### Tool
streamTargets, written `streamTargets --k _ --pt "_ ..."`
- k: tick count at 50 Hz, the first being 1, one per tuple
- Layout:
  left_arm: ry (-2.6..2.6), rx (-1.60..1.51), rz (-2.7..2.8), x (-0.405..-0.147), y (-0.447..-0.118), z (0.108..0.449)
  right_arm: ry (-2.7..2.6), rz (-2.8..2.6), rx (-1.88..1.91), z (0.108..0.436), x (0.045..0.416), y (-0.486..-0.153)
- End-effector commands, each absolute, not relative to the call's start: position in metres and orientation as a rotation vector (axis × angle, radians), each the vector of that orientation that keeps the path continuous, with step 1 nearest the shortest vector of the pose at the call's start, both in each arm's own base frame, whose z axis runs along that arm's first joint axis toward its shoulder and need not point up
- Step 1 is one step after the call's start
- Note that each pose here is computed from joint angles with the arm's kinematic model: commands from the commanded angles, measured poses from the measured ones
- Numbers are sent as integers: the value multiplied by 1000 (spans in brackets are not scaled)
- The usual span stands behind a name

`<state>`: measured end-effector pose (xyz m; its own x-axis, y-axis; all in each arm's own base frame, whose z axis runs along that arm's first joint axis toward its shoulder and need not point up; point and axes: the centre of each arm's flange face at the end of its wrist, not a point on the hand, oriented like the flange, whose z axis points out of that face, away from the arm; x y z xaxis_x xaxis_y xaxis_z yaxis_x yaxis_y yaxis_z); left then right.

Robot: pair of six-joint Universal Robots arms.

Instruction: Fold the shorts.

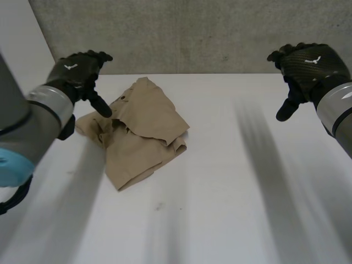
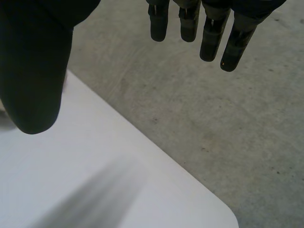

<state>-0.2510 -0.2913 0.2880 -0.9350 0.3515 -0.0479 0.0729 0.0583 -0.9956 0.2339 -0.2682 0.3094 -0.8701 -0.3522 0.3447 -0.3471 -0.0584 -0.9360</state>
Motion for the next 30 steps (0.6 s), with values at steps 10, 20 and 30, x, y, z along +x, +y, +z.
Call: streamTargets --k 10,20,30 --pt "-2179 -876 2131 -290 -391 147 2234 -1980 -1073 248 243 -253" --pt "-2168 -878 2136 -298 -403 130 2263 -1953 -1108 227 239 -248" --pt "-1976 -875 1980 -352 -298 186 2296 -2024 -1038 236 225 -262"
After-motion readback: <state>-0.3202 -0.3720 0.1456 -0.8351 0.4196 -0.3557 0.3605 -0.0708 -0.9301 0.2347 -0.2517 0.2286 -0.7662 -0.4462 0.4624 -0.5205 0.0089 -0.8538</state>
